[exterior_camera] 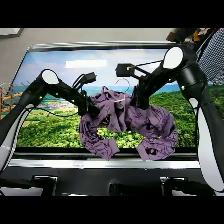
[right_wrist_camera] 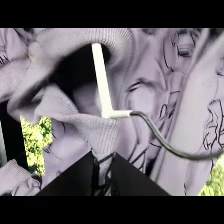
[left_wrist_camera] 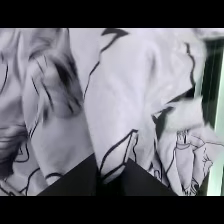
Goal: Fold the clothes and pants, and hang the long-sleeved shirts on hangers.
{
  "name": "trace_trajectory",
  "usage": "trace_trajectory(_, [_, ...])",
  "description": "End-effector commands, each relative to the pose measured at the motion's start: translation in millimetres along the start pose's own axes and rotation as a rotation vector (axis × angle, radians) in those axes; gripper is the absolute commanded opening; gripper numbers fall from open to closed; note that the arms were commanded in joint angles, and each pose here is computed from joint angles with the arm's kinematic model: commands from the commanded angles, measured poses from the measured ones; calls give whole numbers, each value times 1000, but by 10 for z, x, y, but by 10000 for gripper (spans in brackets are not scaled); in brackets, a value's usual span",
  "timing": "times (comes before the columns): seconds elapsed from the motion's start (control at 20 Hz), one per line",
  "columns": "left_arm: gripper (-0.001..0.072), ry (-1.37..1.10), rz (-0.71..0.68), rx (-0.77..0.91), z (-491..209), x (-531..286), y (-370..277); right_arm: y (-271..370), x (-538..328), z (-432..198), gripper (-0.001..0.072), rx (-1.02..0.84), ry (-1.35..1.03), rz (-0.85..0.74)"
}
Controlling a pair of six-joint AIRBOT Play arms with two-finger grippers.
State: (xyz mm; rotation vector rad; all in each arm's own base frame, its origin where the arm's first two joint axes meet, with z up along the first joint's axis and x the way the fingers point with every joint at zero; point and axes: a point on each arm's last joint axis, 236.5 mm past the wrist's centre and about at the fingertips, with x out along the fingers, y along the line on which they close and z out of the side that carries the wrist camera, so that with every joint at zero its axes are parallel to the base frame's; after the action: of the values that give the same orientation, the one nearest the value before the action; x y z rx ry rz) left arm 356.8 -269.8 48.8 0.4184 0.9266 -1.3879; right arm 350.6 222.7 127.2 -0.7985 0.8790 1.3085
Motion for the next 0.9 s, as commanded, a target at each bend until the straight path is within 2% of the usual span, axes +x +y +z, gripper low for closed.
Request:
trace_trajectory(0.0, [35, -49, -34, -30, 142, -39, -101, 13, -174, 57, 139, 30, -86, 10])
trace_trajectory(0.15, [33, -74, 2, 0, 240, -250, -175, -239, -728, -205, 522, 251, -206, -89])
trace_trajectory(0.2, [33, -85, 16, 15, 289, -324, -216, -265, -934, -327, 550, 307, -237, -117])
trace_trajectory(0.5, [32, -126, 92, 85, 486, -695, -460, -337, -1852, -1169, 539, 396, -225, -392])
trace_trajectory(0.65, [32, -149, 123, 118, 565, -857, -575, -344, -1725, -1332, 529, 371, -191, -364])
trace_trajectory(0.85, [32, -163, 140, 138, 609, -952, -652, -208, -1215, -1412, 528, 320, -231, -201])
